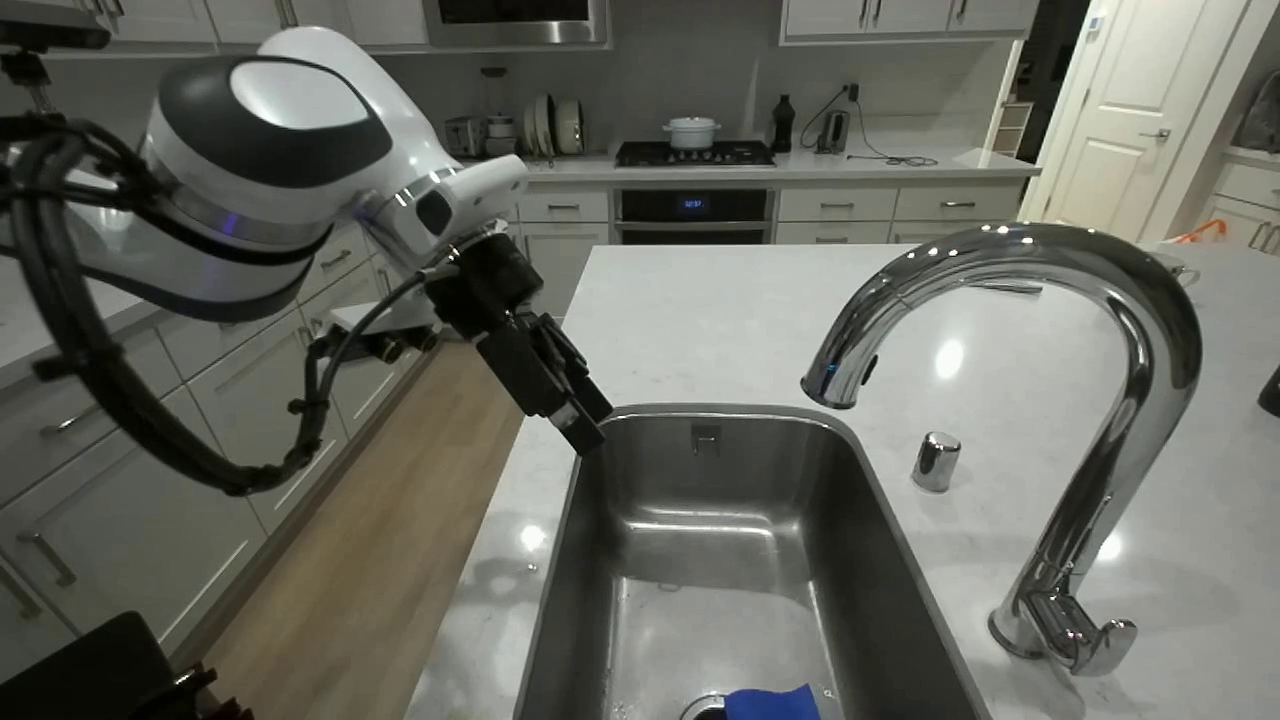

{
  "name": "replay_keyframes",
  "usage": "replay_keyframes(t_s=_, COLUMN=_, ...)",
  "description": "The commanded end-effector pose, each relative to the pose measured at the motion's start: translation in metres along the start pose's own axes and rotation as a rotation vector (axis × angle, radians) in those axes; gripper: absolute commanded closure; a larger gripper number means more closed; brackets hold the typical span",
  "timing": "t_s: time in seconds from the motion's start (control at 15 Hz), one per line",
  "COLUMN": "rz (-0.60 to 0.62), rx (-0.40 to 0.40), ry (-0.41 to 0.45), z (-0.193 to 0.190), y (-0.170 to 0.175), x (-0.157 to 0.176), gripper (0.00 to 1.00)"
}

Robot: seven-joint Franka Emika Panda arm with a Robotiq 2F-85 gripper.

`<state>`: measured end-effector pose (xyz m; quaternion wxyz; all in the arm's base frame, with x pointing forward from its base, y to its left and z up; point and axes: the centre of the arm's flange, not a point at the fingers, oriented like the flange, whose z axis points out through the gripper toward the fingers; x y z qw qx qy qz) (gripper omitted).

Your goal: Push the spout back in the faucet

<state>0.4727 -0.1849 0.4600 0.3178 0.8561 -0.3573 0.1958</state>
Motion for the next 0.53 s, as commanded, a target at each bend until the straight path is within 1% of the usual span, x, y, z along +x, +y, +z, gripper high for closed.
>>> replay_keyframes(t_s=0.0, rz=-0.002, rx=-0.002, ry=-0.002, z=0.0017, y=-0.001, x=-0.0006, gripper=0.0)
replay_keyframes(t_s=0.47, rz=-0.009, rx=-0.004, ry=-0.006, z=0.0039, y=-0.0038, x=-0.0021, gripper=0.0)
